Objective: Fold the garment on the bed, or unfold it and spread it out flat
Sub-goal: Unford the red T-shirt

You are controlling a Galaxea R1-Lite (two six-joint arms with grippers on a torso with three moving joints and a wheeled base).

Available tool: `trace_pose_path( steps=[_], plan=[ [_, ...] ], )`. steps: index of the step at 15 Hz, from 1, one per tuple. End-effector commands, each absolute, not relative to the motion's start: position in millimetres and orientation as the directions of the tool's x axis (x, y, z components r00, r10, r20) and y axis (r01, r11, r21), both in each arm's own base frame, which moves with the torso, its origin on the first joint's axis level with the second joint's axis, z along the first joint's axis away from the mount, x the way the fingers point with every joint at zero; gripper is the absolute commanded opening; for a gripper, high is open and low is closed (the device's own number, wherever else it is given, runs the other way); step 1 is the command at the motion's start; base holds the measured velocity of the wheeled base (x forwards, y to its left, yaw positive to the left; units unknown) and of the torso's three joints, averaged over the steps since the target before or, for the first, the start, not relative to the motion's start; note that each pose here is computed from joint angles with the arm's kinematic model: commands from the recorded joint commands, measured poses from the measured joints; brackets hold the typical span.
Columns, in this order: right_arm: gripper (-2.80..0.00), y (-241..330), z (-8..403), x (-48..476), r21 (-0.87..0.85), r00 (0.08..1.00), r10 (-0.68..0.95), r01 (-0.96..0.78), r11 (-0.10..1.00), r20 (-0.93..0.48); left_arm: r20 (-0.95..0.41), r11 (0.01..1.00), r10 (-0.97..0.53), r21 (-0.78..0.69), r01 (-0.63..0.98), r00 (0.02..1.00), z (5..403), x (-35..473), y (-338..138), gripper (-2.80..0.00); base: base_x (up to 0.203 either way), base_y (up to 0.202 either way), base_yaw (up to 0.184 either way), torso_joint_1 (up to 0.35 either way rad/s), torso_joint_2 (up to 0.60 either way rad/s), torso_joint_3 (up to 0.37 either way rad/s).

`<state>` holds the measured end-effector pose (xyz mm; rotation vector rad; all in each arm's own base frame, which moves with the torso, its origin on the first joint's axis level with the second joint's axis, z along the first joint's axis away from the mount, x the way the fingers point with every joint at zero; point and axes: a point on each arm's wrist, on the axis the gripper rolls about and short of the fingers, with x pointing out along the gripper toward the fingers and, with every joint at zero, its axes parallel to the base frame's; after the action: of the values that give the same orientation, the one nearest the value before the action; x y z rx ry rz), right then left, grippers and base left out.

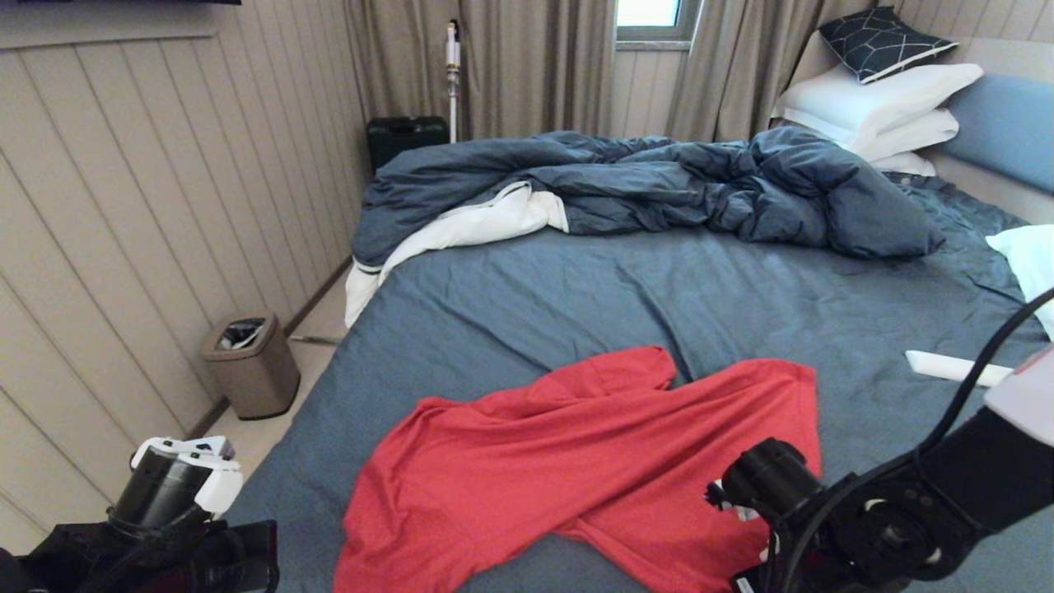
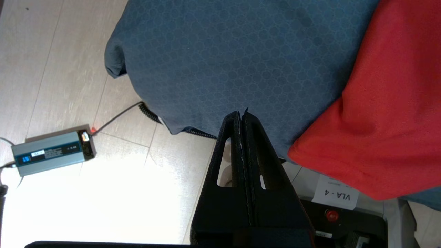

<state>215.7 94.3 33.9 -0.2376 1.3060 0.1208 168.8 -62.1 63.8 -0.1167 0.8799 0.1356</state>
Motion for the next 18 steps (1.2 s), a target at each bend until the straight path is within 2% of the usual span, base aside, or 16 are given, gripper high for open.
trace_pose_path(
  steps=[1,6,11,14,18],
  plan=[
    [-2.8,95.8,30.4,215.5,-0.113,0.249,-0.055,-0.226,0.968,-0.967,-0.772,0.984,0.072,-0.049,-0.172,0.631,63.8,169.3,-62.1,-2.8,0.0,0.0,0.0,0.0,0.0,0.0],
    [-2.8,92.3,36.8,210.3,-0.112,0.267,-0.051,-0.219,0.969,-0.962,-0.771,0.984,0.072,-0.05,-0.173,0.632,64.1,169.2,-62.0,-2.8,0.0,0.0,0.0,0.0,0.0,0.0],
    [-2.8,83.1,57.5,195.2,-0.11,0.332,-0.037,-0.202,0.973,-0.942,-0.771,0.984,0.071,-0.051,-0.173,0.633,64.4,168.7,-61.8,-2.8,0.0,0.0,0.0,0.0,0.0,0.0],
    [-2.8,61.7,61.0,176.9,-0.133,0.331,-0.077,-0.149,0.98,-0.94,-0.769,0.984,0.07,-0.052,-0.172,0.635,64.9,167.3,-61.2,-2.8,0.0,0.0,0.0,0.0,0.0,0.0],
    [-2.8,17.4,60.5,165.5,-0.17,0.284,-0.16,-0.011,0.985,-0.945,-0.771,0.984,0.072,-0.049,-0.172,0.632,64.2,167.5,-61.3,-2.8,0.0,0.0,0.0,0.0,0.0,0.0]
  ],
)
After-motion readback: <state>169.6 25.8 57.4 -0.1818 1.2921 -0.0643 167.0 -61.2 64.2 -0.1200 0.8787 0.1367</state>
